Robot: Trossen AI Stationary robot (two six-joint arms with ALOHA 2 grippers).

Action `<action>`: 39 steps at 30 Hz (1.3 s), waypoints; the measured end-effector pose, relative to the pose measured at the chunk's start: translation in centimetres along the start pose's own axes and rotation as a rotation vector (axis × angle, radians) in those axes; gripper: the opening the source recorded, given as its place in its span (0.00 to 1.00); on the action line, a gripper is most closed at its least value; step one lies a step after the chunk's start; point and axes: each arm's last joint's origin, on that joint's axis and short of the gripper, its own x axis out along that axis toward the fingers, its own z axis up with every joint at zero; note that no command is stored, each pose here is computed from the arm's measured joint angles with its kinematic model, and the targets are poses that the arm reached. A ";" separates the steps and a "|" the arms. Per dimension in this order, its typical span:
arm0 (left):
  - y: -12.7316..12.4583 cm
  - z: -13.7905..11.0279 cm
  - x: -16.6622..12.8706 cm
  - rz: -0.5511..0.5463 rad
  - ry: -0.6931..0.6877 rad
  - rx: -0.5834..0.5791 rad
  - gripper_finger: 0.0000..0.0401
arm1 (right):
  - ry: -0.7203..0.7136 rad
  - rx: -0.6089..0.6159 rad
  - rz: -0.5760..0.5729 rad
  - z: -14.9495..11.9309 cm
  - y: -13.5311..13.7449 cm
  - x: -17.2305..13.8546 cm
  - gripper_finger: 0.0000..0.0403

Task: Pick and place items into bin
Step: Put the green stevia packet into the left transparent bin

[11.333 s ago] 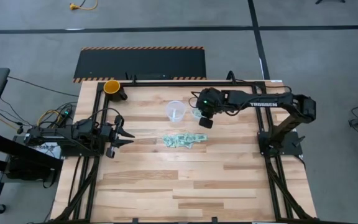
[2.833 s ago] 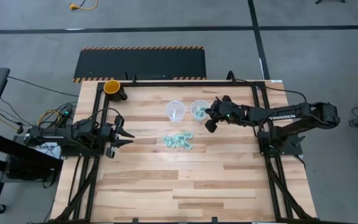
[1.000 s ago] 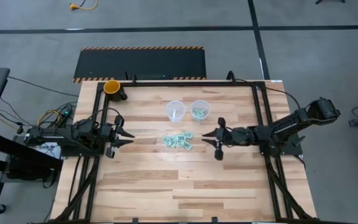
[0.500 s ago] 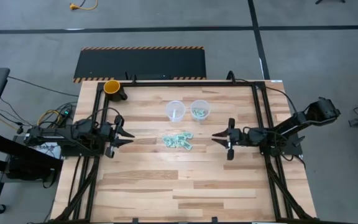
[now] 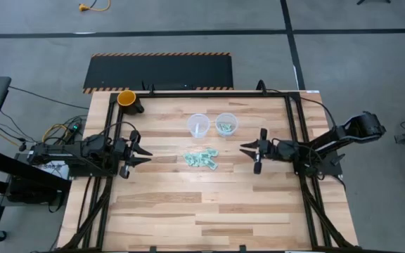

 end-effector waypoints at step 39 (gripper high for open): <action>1.6 -2.8 8.3 0.114 0.304 -0.043 0.35 | 0.040 -0.039 -0.117 -0.3 -2.8 0.6 0.19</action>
